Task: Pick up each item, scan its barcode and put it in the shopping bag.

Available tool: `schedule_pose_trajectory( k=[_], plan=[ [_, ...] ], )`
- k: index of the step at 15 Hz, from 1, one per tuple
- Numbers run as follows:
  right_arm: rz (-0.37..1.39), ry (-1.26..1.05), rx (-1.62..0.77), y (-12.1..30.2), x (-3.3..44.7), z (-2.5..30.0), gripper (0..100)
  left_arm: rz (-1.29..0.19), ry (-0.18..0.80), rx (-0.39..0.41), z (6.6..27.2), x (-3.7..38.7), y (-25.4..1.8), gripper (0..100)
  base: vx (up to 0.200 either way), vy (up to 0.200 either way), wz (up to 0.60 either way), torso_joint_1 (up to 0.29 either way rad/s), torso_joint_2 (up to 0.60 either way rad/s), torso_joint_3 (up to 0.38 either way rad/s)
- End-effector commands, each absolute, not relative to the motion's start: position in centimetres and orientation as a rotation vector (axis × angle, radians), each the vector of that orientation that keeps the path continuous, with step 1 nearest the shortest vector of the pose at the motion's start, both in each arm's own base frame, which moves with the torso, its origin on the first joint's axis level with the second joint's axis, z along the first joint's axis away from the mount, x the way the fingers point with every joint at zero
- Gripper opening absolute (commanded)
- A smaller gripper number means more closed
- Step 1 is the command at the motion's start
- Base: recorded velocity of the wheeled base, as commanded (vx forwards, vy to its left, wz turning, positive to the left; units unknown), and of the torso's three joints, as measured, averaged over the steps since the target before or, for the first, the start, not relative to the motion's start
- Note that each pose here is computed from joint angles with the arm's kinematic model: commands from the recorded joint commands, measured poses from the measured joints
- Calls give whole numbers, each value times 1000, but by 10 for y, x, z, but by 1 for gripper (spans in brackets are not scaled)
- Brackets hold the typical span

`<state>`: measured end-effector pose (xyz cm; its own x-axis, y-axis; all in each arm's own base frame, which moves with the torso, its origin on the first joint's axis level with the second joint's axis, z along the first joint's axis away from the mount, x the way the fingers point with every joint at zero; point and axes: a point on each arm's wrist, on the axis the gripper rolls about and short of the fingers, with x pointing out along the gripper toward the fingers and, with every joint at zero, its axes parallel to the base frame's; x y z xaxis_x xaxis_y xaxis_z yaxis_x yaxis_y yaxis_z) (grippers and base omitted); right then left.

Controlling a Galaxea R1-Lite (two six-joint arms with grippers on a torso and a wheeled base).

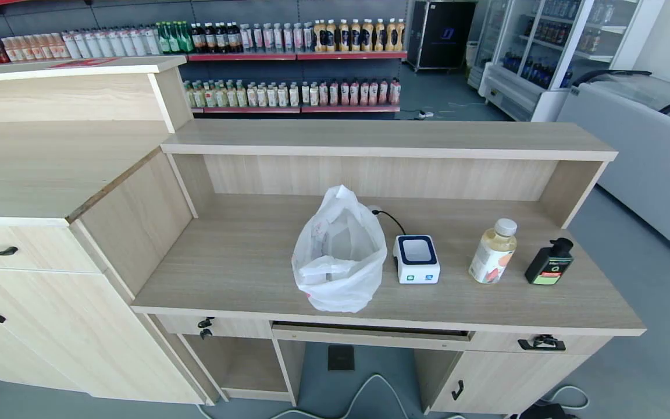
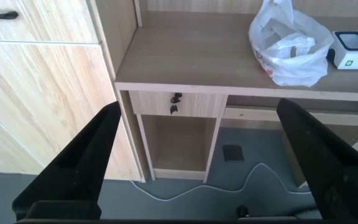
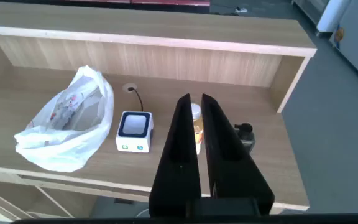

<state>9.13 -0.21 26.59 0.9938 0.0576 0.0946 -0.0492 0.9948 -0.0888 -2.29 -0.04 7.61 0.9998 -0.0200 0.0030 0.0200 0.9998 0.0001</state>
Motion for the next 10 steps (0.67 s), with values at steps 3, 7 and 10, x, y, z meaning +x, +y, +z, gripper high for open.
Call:
schedule_pose_trajectory(
  k=[3, 7, 10],
  plan=[
    [13, 162, -77, -35, 214, 185, 100, -20, -3, -2, 76, -23, 0, 100, 0, 0, 0, 0, 0, 0],
    [81, 259, -15, -43, 264, 132, 100, -20, -3, -2, 76, -23, 0, 100, 0, 0, 0, 0, 0, 0],
    [91, 303, -19, -48, 288, 96, 100, -20, -2, -2, 76, -23, 0, 100, 0, 0, 0, 0, 0, 0]
  ],
)
